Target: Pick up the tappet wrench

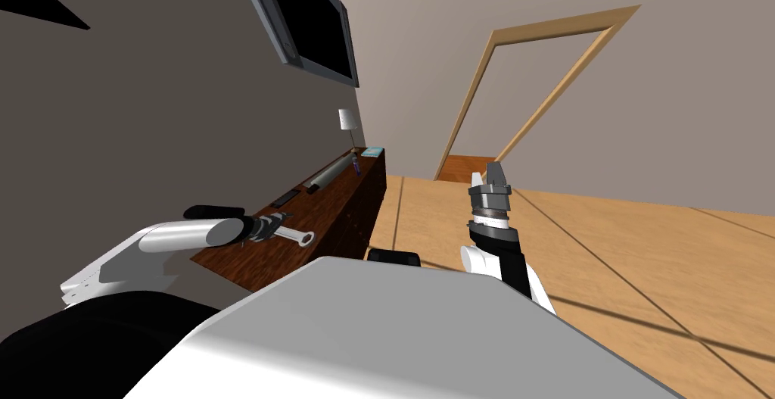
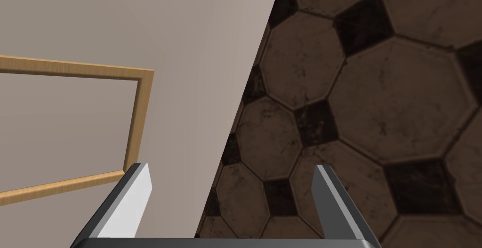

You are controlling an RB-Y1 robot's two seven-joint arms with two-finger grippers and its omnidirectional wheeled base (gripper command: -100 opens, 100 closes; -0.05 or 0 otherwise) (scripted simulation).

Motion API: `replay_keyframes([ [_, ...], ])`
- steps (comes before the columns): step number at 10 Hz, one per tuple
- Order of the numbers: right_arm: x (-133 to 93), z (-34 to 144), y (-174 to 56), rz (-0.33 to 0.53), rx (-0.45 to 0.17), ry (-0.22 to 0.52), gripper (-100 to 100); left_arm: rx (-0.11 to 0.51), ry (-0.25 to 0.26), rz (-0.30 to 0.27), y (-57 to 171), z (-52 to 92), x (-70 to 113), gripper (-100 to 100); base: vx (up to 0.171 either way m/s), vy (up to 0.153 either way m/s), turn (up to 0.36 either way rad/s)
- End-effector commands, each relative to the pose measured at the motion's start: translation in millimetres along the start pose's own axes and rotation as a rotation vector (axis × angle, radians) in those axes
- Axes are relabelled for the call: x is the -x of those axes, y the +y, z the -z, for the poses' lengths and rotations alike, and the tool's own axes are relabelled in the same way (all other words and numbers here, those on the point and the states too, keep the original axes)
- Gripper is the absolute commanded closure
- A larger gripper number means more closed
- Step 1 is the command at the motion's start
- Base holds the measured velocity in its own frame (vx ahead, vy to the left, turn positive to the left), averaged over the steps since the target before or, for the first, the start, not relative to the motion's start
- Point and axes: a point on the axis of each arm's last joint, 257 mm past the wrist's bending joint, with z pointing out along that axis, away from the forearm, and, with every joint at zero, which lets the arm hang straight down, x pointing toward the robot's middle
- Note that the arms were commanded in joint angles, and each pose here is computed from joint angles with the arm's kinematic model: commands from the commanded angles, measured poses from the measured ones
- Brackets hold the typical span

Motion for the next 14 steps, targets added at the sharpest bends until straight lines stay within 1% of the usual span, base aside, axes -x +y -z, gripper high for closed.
replay_keyframes([
  [1,0.0,0.0,0.0,0.000,0.000,0.000,0,0.052,0.026,0.017,17.6,1.4,-1.3,-100,0.086,0.015,-0.002],
  [4,0.0,0.0,0.0,0.000,0.000,0.000,0,0.132,0.069,0.032,41.2,4.7,-9.0,-100,0.078,0.021,0.000],
  [5,0.0,0.0,0.0,0.000,0.000,0.000,0,0.166,0.090,0.048,53.2,6.9,-11.8,-100,0.075,0.025,-0.002],
  [6,0.0,0.0,0.0,0.000,0.000,0.000,0,0.181,0.098,0.048,56.9,7.7,-14.0,-100,0.064,0.020,-0.001],
  [8,0.0,0.0,0.0,0.000,0.000,0.000,0,0.253,0.147,0.076,81.5,12.4,-24.3,-100,0.077,0.019,-0.004],
  [9,0.0,0.0,0.0,0.000,0.000,0.000,0,0.265,0.153,0.076,84.4,13.4,-26.0,-100,0.069,0.023,-0.004],
  [11,0.0,0.0,0.0,0.000,0.000,0.000,0,0.327,0.202,0.099,105.4,17.0,-39.6,-100,0.070,0.022,-0.010],
  [12,0.0,0.0,0.0,0.000,0.000,0.000,0,0.348,0.223,0.108,113.2,17.4,-46.6,-100,0.085,0.029,-0.018],
  [13,0.0,0.0,0.0,0.000,0.000,0.000,0,0.332,0.208,0.103,107.8,17.1,-43.9,-100,0.038,0.013,-0.004],
  [14,0.0,0.0,0.0,0.000,0.000,0.000,0,0.336,0.212,0.103,109.2,17.6,-44.9,0,0.006,0.002,0.000],
])
